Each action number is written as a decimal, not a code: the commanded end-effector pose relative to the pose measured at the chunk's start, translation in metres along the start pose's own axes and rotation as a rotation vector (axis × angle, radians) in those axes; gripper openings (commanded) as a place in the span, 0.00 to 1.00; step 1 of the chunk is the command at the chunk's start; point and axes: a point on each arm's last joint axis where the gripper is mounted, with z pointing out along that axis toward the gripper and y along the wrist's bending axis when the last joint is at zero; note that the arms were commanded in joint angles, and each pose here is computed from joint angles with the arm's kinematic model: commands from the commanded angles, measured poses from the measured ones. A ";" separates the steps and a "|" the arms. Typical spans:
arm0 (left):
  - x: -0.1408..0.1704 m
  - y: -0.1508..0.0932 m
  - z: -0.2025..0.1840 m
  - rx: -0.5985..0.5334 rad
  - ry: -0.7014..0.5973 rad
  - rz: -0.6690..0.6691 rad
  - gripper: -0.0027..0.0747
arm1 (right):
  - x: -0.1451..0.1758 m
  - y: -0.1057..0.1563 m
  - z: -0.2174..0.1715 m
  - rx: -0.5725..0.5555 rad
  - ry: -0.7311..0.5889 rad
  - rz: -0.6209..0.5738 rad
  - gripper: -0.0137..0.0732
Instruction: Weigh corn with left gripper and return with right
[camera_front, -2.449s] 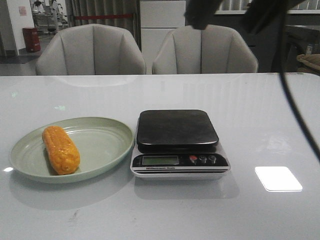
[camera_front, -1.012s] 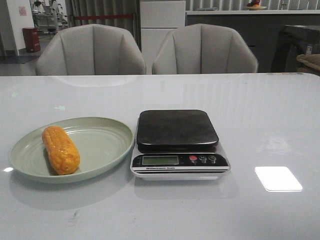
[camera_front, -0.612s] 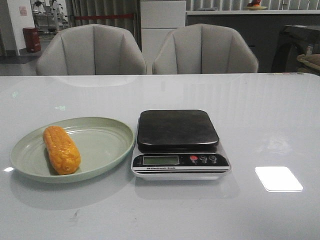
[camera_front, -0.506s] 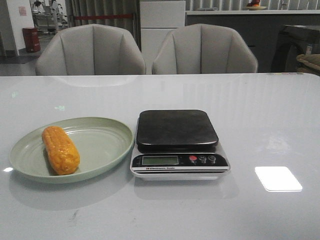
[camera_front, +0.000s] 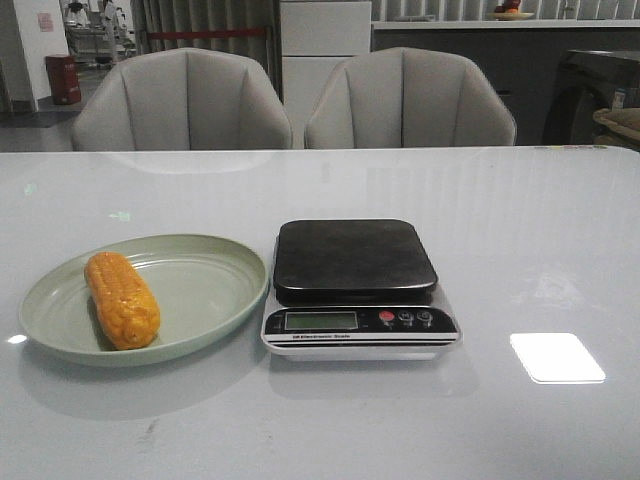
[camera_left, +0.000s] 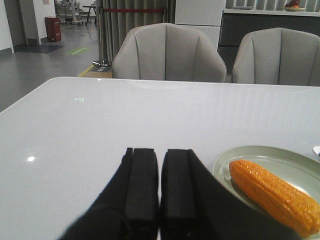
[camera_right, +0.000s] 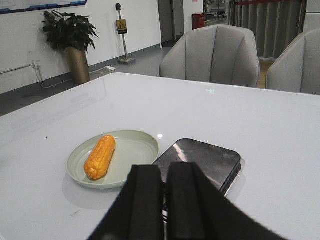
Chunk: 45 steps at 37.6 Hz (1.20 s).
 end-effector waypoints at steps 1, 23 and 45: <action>-0.003 0.000 -0.001 0.010 -0.125 -0.016 0.18 | -0.015 0.001 0.000 -0.002 -0.087 -0.016 0.38; -0.001 0.000 -0.001 0.009 -0.099 -0.014 0.18 | -0.013 0.001 0.000 -0.001 -0.068 -0.016 0.38; -0.001 0.000 -0.001 0.009 -0.099 -0.014 0.18 | -0.012 0.001 0.000 0.005 -0.070 -0.023 0.38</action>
